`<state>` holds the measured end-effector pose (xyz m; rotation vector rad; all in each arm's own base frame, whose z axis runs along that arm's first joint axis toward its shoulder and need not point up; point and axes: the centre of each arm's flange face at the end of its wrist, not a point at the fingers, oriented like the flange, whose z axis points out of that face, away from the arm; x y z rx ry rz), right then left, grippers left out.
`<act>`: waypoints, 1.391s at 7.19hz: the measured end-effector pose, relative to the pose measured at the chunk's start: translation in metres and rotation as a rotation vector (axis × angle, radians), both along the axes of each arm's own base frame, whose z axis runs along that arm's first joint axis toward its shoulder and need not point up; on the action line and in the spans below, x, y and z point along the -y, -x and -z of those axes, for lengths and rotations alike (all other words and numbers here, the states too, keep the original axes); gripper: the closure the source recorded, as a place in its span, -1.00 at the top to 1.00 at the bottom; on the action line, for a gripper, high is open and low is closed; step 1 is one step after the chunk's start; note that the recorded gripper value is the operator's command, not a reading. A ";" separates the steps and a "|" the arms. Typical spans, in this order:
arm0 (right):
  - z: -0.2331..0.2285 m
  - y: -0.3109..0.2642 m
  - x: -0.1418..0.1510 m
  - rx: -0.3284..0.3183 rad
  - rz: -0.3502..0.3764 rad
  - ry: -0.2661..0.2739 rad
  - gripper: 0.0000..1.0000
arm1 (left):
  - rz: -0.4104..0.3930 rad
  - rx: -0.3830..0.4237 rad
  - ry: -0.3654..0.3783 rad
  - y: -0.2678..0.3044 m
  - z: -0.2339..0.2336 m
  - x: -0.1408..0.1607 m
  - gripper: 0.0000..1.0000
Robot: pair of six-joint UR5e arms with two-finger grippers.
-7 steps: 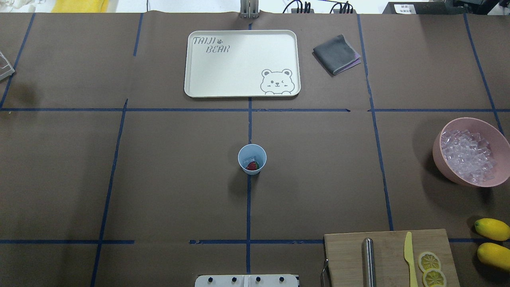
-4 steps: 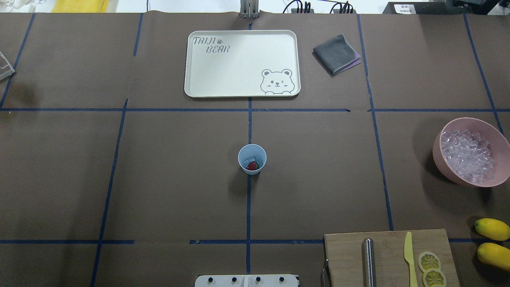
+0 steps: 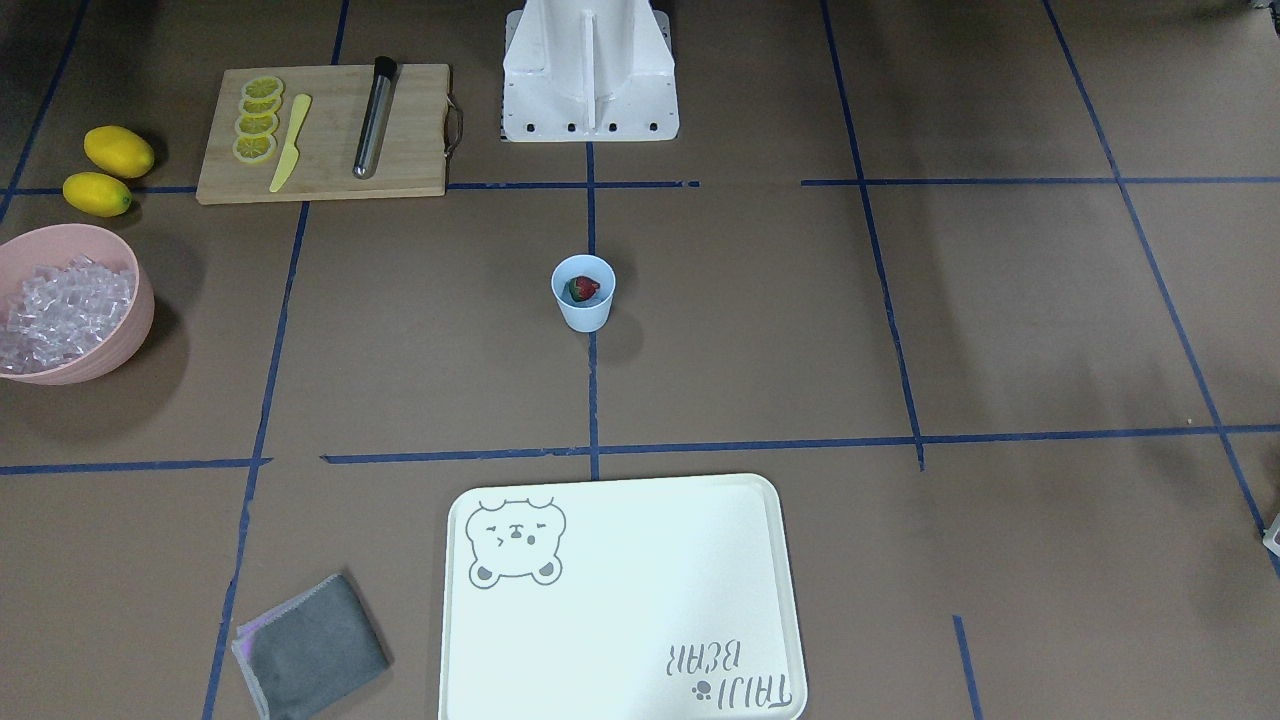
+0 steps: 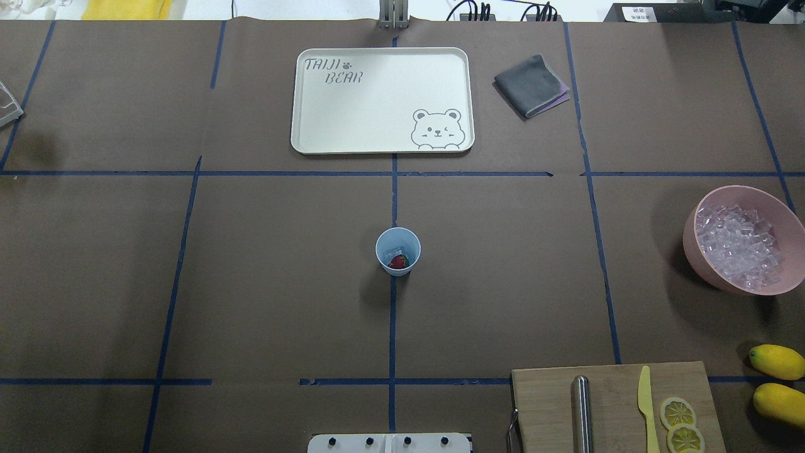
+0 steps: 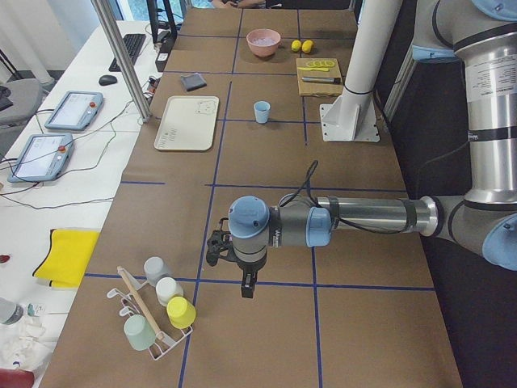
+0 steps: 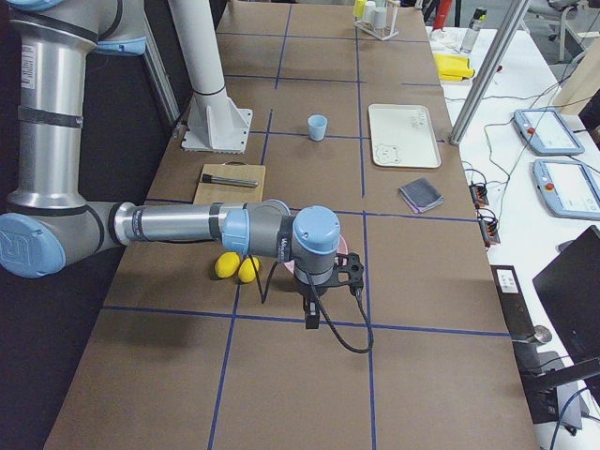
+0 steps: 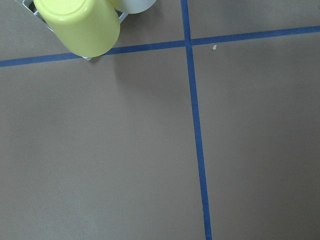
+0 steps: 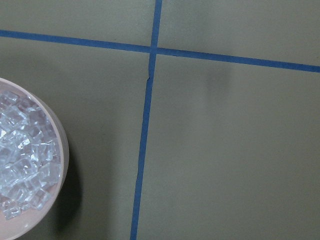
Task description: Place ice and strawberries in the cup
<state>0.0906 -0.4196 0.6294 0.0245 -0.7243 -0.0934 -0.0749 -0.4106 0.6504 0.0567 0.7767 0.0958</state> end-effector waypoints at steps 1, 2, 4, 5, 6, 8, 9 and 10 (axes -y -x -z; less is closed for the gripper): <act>0.000 0.000 0.000 0.000 0.000 0.000 0.99 | 0.000 0.001 0.001 0.000 -0.001 0.000 1.00; 0.000 0.000 0.000 0.000 -0.001 0.001 0.99 | 0.001 0.002 0.002 0.000 -0.001 0.000 1.00; 0.000 0.000 0.000 0.000 -0.002 0.003 0.99 | 0.001 0.002 0.009 0.000 -0.004 -0.001 1.00; -0.001 0.000 -0.001 0.000 -0.002 0.003 0.99 | 0.001 0.002 0.012 0.000 -0.005 -0.001 1.00; -0.001 0.000 -0.001 0.000 -0.002 0.003 0.99 | 0.001 0.002 0.019 0.000 -0.008 -0.002 1.00; 0.000 0.000 0.000 0.000 -0.002 0.001 0.99 | 0.000 0.002 0.029 0.000 -0.013 -0.003 1.00; 0.000 0.000 0.000 0.000 -0.001 0.000 0.99 | 0.000 0.002 0.030 0.000 -0.013 -0.003 1.00; 0.001 0.000 0.000 -0.001 -0.002 -0.001 0.99 | 0.000 0.002 0.029 0.000 -0.013 -0.002 1.00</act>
